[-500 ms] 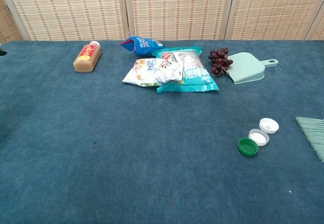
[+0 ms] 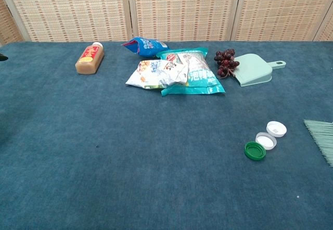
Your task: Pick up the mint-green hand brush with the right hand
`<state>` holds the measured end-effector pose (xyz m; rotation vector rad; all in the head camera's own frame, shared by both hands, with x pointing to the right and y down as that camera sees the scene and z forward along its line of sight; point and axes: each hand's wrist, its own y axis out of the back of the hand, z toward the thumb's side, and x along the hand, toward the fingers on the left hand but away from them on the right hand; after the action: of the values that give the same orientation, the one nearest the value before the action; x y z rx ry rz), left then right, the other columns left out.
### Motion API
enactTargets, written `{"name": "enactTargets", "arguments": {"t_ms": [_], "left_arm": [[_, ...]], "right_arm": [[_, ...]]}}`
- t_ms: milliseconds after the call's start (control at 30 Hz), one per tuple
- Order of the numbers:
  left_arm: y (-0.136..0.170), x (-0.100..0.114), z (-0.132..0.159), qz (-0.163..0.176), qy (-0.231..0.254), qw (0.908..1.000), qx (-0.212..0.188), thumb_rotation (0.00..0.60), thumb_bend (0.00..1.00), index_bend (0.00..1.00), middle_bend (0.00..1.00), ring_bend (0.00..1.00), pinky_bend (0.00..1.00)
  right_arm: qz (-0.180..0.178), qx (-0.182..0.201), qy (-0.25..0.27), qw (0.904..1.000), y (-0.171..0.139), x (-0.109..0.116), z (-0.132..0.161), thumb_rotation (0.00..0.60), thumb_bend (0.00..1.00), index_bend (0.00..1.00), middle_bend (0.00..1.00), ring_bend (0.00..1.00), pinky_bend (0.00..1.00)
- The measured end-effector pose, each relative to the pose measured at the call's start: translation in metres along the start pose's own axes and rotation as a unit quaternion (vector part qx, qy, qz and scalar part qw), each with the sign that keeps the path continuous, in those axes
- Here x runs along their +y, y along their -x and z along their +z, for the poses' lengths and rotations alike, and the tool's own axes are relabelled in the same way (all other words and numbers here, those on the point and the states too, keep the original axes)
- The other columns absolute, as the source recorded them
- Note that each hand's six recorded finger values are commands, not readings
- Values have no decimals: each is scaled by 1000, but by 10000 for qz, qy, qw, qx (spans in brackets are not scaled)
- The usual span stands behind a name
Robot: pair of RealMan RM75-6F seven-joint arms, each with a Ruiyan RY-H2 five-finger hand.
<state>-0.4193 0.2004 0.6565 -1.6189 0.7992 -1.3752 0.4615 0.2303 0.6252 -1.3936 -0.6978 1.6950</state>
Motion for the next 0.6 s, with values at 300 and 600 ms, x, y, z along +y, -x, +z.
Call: {"name": "enactTargets", "arguments": {"t_ms": [300, 600], "left_arm": [[-2, -4, 0, -82, -52, 9999, 36, 600, 432, 0, 0, 0, 53], [-3, -5, -3, -104, -77, 9999, 81, 600, 433, 0, 0, 0, 53]], "right_arm": [[115, -128, -98, 9998, 12, -23, -8, 600, 161, 190, 186, 0, 0], [240, 49, -220, 9995, 26, -44, 9, 600, 181, 370, 307, 4, 0]]}}
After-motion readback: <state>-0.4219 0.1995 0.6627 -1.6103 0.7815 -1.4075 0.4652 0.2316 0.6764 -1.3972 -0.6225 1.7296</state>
